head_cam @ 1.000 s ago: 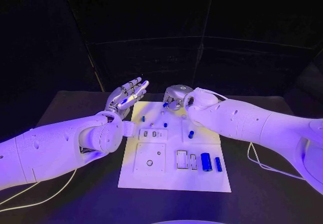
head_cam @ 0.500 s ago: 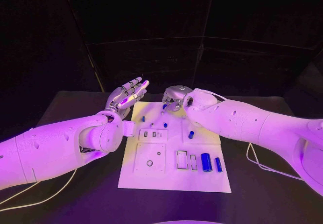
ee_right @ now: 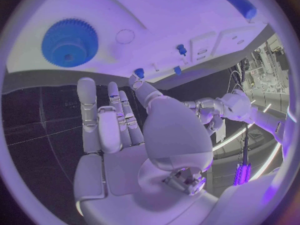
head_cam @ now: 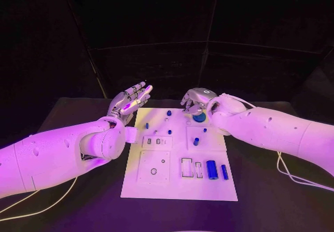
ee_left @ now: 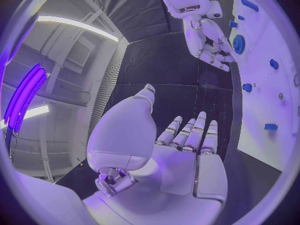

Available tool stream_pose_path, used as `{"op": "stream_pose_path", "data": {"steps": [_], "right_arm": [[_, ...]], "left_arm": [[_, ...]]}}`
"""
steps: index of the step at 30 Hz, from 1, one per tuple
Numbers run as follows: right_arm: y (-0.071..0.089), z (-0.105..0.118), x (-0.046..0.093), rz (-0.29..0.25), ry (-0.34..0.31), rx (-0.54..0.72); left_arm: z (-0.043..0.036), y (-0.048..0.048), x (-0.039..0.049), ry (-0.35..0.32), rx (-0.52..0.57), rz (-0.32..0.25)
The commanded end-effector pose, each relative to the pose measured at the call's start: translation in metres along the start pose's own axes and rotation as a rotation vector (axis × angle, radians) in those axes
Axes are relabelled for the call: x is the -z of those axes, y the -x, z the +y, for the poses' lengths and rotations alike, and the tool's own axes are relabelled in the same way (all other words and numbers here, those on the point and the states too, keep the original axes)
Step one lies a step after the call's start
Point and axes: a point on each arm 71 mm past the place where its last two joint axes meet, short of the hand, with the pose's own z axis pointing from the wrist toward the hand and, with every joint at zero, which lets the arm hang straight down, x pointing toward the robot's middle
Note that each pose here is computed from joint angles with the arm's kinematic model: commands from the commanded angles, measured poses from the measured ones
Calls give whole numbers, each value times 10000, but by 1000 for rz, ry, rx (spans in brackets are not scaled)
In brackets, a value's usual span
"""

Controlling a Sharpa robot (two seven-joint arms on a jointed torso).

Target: Assemble the parts on the task board

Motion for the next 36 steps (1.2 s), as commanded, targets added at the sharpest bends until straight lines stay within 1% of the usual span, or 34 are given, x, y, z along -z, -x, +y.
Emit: {"op": "stream_pose_path", "data": {"steps": [1,3,6,7,8,11,14,17,22,28,36], "right_arm": [[92,-114,89,-12,-56,-122],[116,-209,146,9,-79,-147],[136,-403,243,65,-124,-169],[136,-403,243,65,-124,-169],[138,-478,274,88,-142,-172],[136,-572,302,119,-166,-169],[123,-622,299,145,-180,-164],[101,-634,275,171,-185,-155],[59,-586,221,202,-174,-137],[29,-537,175,217,-163,-117],[-15,-499,148,242,-151,-83]], "left_arm": [[-22,6,-2,-13,-1,14],[-22,17,-1,-13,-2,11],[-22,27,-2,-13,-3,9],[-22,27,-2,-13,-3,9],[-21,27,-3,-13,-3,9],[-18,25,-7,-13,-3,9],[-14,21,-13,-12,-3,10],[-11,16,-19,-12,-3,11],[-5,9,-27,-12,-2,12],[-2,5,-32,-11,-2,13],[0,7,-36,-11,-2,12]]}}
